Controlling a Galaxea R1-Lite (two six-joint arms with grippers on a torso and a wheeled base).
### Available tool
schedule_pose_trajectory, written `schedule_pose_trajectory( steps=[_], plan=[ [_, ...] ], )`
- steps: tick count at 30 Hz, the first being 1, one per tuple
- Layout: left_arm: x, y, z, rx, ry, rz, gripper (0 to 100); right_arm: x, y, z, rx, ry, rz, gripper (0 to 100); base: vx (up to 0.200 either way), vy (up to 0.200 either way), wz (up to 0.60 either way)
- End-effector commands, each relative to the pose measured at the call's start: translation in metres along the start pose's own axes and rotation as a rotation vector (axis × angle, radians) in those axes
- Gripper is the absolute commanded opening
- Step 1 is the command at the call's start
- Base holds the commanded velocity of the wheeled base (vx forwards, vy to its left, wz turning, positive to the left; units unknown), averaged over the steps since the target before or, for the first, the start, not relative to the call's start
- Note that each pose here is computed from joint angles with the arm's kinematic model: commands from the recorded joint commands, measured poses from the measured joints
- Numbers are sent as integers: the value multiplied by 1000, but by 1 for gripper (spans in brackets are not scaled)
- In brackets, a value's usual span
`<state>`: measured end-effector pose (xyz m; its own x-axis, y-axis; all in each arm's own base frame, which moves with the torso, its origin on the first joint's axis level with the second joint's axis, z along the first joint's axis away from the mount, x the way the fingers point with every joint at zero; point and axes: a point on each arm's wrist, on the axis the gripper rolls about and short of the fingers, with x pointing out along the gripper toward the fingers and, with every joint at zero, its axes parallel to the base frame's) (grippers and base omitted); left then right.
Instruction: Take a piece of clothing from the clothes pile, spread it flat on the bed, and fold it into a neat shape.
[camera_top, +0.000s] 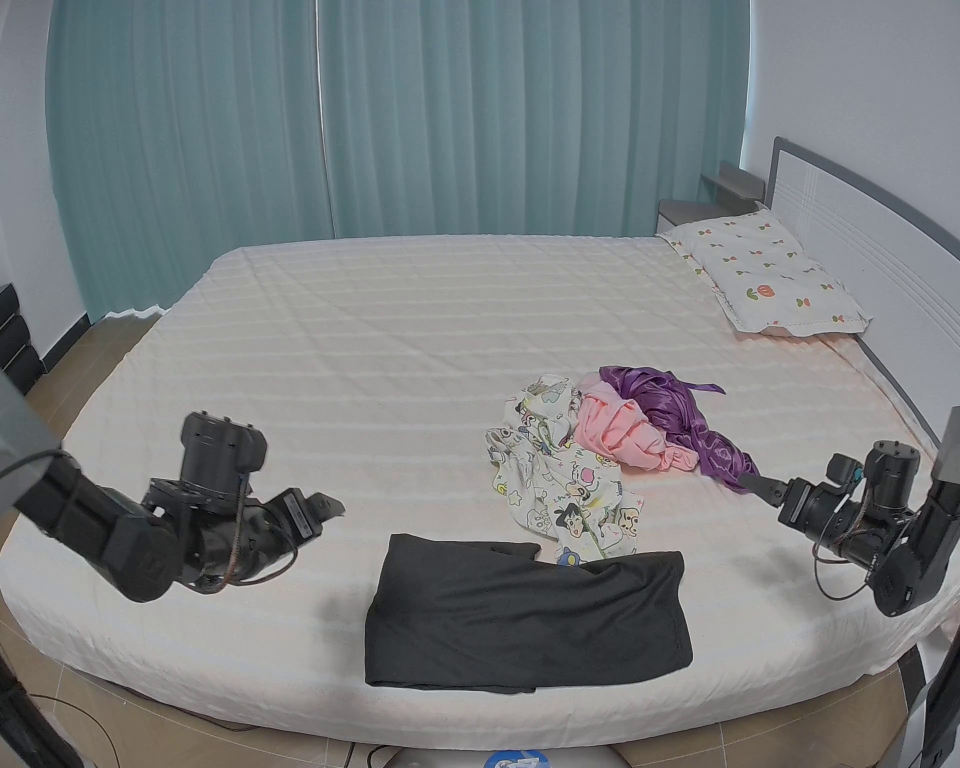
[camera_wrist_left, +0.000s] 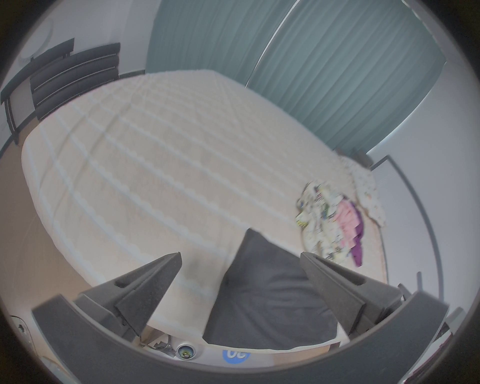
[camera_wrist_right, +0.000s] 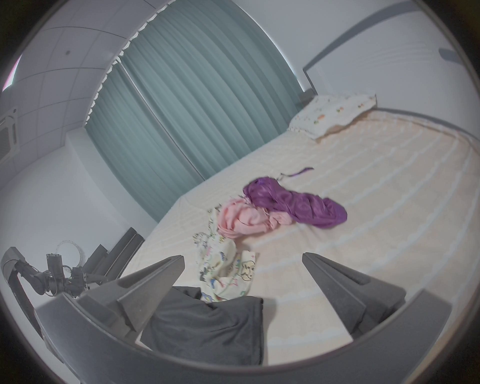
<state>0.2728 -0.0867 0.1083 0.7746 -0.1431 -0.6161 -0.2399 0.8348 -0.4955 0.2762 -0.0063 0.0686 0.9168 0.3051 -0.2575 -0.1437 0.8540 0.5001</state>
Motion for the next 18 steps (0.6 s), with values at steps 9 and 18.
schedule_pose_trajectory(
  steps=[9, 18],
  plan=[
    [-179, 66, -30, 53, -528, -3, 100, -210, 87, -8, -102, -140, 108, 100, 0, 0, 0],
    [-234, 121, -75, 178, -711, 180, 100, -278, 73, -85, -305, -117, 133, 100, 0, 0, 0]
  ],
)
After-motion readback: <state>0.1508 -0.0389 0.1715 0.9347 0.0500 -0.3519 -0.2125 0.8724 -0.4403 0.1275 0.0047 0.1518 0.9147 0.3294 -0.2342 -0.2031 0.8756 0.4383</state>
